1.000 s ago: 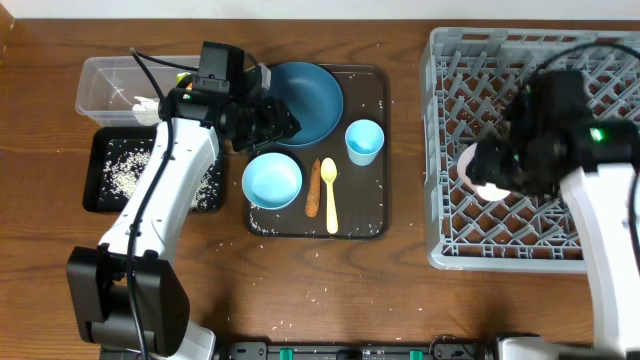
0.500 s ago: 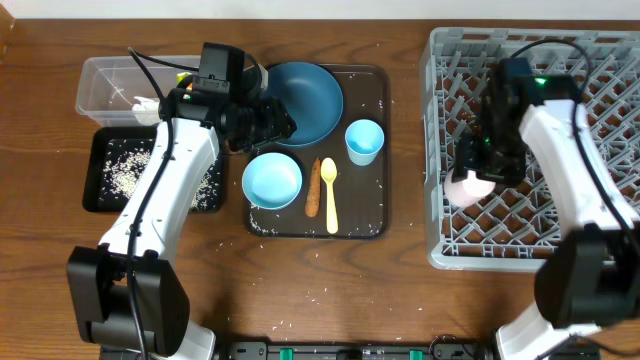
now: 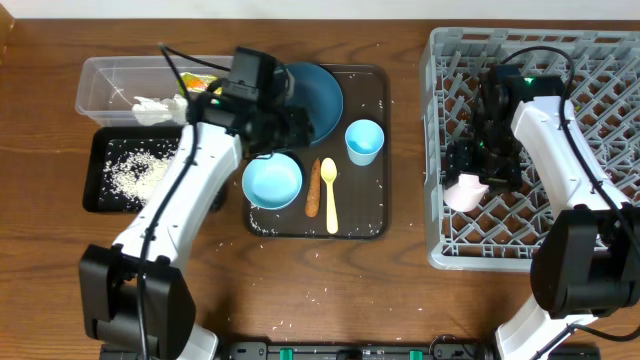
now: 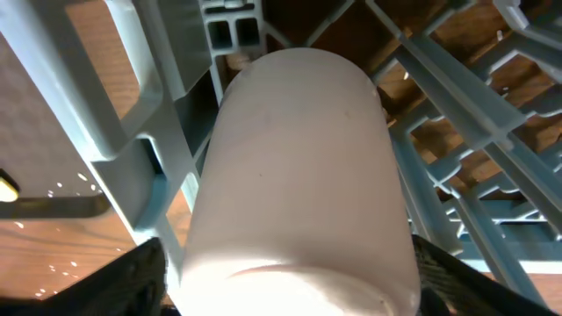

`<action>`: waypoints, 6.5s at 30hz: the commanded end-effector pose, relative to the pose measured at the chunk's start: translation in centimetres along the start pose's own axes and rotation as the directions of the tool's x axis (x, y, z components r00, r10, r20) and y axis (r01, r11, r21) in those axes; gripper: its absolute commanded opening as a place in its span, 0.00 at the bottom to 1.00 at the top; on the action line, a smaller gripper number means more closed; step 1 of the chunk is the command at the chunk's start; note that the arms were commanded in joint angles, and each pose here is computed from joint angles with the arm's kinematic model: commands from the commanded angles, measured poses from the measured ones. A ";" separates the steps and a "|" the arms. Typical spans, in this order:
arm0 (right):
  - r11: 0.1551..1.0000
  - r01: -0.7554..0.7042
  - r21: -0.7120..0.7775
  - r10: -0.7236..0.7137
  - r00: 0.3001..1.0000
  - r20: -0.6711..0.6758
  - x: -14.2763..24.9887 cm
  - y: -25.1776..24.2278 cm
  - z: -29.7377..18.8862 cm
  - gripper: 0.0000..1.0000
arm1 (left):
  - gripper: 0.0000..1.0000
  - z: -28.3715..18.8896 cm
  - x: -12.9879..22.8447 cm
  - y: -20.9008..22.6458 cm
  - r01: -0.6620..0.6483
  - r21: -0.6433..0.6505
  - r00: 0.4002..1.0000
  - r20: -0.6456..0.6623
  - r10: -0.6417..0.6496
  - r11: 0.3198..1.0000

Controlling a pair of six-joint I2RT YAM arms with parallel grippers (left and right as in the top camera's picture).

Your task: Sort waste into correct bins and load items into the dishwasher rack

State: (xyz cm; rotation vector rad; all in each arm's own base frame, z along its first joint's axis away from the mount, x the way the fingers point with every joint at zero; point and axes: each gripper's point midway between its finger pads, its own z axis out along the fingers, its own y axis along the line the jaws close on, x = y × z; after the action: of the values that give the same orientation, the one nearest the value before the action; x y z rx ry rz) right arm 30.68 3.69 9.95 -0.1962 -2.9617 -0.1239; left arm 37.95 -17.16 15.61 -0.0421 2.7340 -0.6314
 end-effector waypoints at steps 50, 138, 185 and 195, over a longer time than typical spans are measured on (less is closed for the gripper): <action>0.824 0.478 -0.303 -0.292 0.818 0.496 -3.8 8.7 -14.3 0.87 | 0.06 2.5 -2.2 -7.4 0.020 0.404 1.000 -0.015 -0.015 0.914; 0.999 -0.034 -0.001 0.033 0.953 0.302 -12.8 1.5 -9.0 0.45 | 0.51 1.2 -1.6 5.7 0.141 0.025 0.989 -0.039 -0.140 0.990; 0.917 0.351 -0.188 -0.244 0.869 0.430 -10.5 11.1 -15.7 0.88 | 0.51 -4.7 -0.5 4.6 0.123 -0.016 0.992 0.028 -0.122 0.992; 0.937 0.339 -0.081 -0.292 0.891 0.346 -7.5 16.7 -12.4 0.81 | 0.50 -9.6 4.3 6.4 0.201 -0.247 0.979 0.027 -0.201 0.948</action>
State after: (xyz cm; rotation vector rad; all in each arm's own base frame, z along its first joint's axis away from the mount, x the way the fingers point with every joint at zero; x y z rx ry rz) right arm 42.77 18.03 21.99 0.3608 -3.2778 -0.4642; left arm 31.31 -9.31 20.09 -0.2857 2.8021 -0.4715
